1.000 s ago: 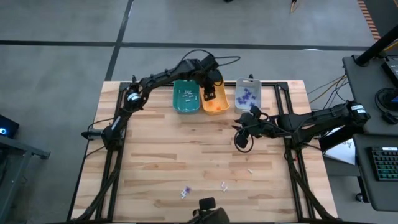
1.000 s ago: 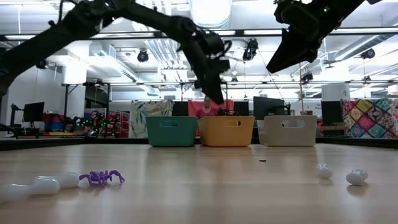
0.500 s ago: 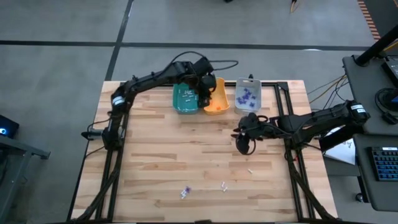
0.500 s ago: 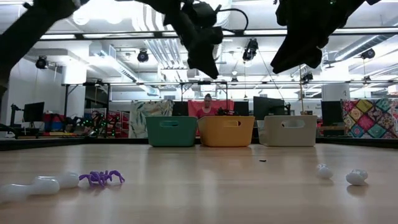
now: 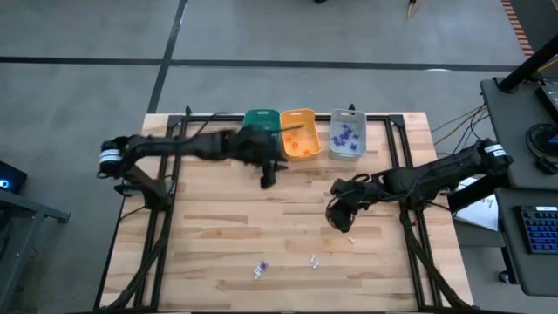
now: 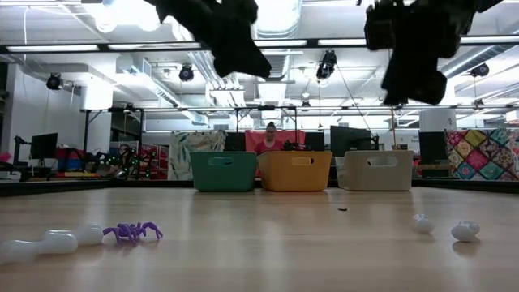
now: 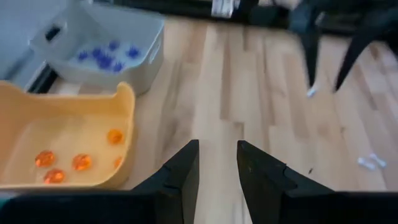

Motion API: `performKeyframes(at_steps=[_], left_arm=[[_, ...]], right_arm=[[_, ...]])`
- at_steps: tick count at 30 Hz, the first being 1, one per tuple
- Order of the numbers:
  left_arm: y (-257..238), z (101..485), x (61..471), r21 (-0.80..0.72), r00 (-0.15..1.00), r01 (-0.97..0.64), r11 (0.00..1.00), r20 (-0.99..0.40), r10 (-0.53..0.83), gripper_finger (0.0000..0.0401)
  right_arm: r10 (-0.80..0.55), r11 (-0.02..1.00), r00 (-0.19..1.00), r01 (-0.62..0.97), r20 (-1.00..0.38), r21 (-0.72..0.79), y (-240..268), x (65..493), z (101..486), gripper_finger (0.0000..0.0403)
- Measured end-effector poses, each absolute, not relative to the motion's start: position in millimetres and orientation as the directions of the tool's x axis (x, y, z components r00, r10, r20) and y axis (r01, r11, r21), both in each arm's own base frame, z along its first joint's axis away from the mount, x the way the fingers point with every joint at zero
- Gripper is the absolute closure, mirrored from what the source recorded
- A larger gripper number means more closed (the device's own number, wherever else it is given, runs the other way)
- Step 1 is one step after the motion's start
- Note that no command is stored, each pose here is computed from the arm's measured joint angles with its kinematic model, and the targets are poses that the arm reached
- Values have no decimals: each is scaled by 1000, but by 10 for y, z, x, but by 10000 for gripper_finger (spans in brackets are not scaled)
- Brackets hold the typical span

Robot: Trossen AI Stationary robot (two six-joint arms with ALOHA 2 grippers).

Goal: Sort Halloween decoration
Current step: Put the white bone toy into the blue bin

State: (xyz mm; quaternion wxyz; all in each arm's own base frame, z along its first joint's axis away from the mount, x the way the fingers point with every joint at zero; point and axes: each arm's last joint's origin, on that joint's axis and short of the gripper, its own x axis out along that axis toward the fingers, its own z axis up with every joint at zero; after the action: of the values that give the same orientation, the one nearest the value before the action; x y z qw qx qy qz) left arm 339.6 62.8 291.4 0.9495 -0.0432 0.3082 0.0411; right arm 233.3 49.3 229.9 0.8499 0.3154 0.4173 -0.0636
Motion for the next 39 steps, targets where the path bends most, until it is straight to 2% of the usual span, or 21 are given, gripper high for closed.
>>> performKeyframes(at_steps=[4, 7, 13, 18, 29, 39], left_arm=[[302, 2782, 3221, -36, 860, -124, 992, -502, 89, 311], [100, 2702, 3095, -32, 884, -132, 991, -456, 103, 311], [-200, 2574, 2902, -40, 936, -121, 992, -338, 101, 311], [-304, 2501, 2811, -89, 957, -93, 992, -282, 64, 311], [-347, 2473, 2791, -136, 962, -88, 987, -268, 48, 311], [-397, 2482, 2787, -162, 965, -74, 984, -259, 30, 311]], right_arm=[[242, 766, 543, 403, -805, 502, 559, 2414, 2108, 287], [255, 760, 425, 467, -868, 452, 612, 2451, 2005, 287], [193, 780, 133, 580, -972, 234, 742, 2485, 1916, 287], [158, 808, -11, 577, -987, 123, 906, 2537, 1841, 287], [123, 839, -107, 543, -987, 45, 1277, 2571, 1672, 287], [43, 862, -154, 505, -987, -41, 1321, 2610, 1411, 287]])
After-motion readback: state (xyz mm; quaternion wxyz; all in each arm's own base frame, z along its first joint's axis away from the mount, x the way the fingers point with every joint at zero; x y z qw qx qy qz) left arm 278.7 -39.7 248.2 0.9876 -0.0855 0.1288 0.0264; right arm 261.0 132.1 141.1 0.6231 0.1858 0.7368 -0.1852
